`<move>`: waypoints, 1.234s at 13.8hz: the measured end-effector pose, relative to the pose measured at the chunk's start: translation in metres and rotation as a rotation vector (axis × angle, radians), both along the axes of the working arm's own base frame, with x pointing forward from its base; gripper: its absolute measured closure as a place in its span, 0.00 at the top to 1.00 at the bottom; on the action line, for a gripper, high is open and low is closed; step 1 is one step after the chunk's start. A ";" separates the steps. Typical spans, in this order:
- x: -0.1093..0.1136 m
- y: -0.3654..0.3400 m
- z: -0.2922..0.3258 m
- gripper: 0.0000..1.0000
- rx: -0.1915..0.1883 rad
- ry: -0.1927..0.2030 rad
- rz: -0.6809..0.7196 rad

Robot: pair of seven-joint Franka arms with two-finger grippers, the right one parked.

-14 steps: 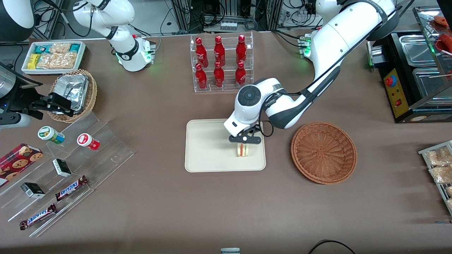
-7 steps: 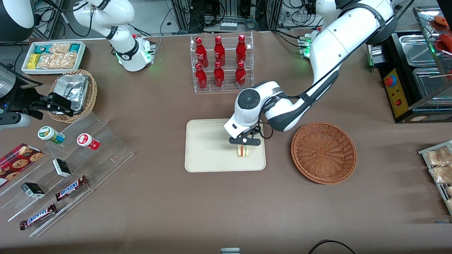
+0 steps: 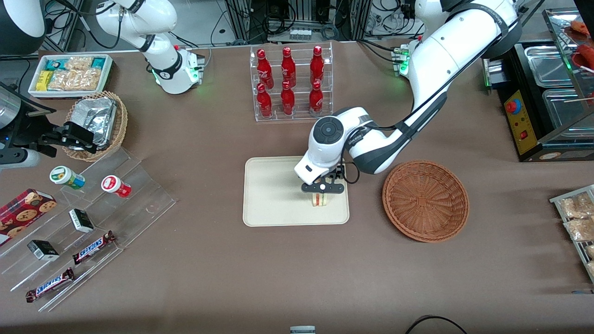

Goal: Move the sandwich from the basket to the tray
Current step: 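Lower the sandwich onto the tray and open the left gripper, then raise the open left gripper away from the sandwich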

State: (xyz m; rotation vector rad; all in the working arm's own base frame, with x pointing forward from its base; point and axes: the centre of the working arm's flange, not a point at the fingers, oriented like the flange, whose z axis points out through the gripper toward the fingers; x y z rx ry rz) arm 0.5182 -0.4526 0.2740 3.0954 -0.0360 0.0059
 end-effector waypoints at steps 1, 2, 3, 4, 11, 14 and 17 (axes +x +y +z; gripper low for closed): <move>0.003 0.000 0.006 1.00 0.000 -0.007 0.004; 0.005 0.002 0.014 1.00 0.015 -0.012 0.008; 0.006 0.004 0.023 1.00 0.035 -0.018 0.011; 0.007 0.007 0.035 1.00 0.055 -0.029 0.014; 0.012 0.039 0.140 1.00 0.075 -0.094 0.127; 0.020 0.070 0.172 1.00 0.088 -0.075 0.188; 0.033 0.119 0.204 1.00 0.096 -0.037 0.148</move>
